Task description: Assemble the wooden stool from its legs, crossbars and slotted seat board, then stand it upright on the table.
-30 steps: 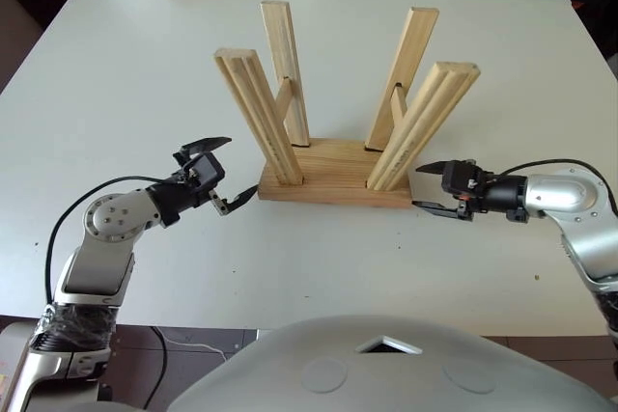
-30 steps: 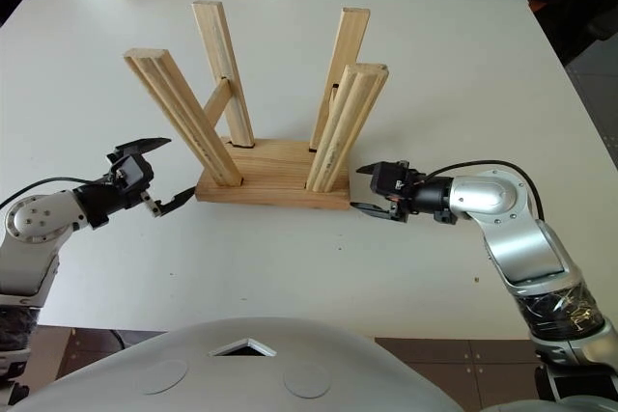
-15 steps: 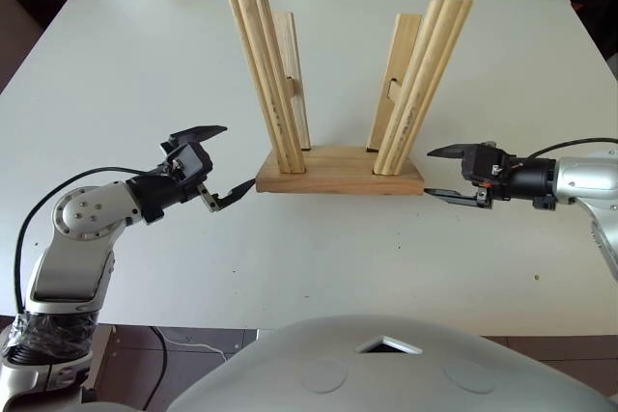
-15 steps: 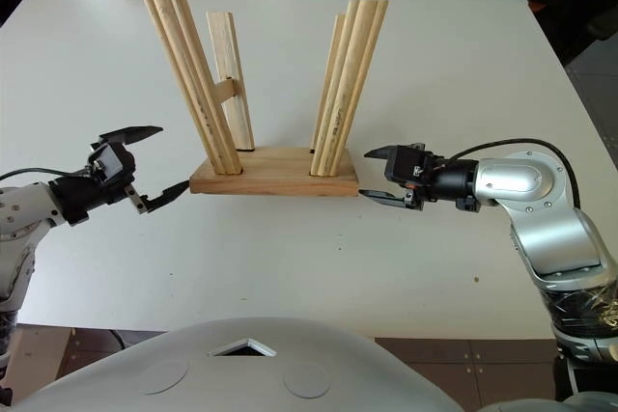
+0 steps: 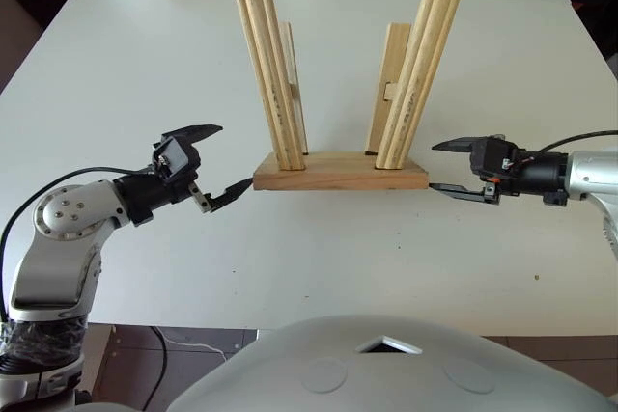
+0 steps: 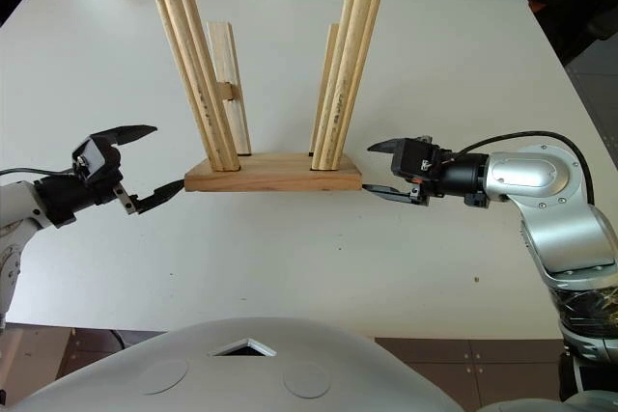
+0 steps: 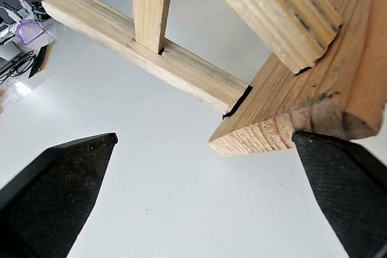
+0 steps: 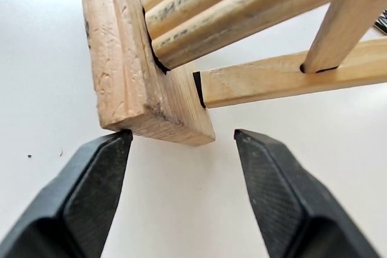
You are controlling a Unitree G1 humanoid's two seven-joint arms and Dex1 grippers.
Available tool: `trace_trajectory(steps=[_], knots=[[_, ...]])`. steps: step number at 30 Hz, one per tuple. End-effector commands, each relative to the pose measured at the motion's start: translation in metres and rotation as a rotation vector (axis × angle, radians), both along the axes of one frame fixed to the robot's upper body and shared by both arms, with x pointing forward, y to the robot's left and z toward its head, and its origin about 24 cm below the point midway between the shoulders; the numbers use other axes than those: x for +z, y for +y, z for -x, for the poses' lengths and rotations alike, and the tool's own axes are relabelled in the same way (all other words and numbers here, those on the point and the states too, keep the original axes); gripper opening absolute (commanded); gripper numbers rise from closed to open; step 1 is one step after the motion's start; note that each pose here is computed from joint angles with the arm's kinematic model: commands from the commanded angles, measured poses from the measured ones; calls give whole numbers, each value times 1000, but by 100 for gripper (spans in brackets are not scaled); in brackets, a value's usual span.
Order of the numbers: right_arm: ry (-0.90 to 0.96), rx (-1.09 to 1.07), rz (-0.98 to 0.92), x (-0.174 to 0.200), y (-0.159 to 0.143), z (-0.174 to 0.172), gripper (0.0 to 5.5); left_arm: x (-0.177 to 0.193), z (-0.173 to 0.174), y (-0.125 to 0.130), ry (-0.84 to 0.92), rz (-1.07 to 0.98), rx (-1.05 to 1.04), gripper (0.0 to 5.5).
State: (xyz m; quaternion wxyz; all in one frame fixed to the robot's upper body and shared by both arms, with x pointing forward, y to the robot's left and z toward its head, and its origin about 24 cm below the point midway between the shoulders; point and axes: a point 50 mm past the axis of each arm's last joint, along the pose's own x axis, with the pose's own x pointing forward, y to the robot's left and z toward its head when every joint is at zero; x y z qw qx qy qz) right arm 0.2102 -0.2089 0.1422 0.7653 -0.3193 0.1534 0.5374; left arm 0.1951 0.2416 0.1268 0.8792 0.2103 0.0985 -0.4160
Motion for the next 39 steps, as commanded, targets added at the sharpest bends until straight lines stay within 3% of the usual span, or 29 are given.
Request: trace_trajectory(steps=[1, 18, 26, 33, 39], knots=[[14, 82, -45, 3, 9, 6, 313, 8, 6, -16, -6, 53, -126, 536], [23, 179, -66, 24, 14, 26, 313, 29, 24, -12, 7, 89, -155, 536], [73, 197, -59, 20, 11, 34, 313, 1, 46, -11, 141, 23, -196, 536], [120, 208, -74, 9, 15, 39, 313, -7, 38, 0, 133, 25, -139, 536], [133, 143, -80, 5, 0, 29, 313, -14, 37, 12, 151, 6, -106, 536]])
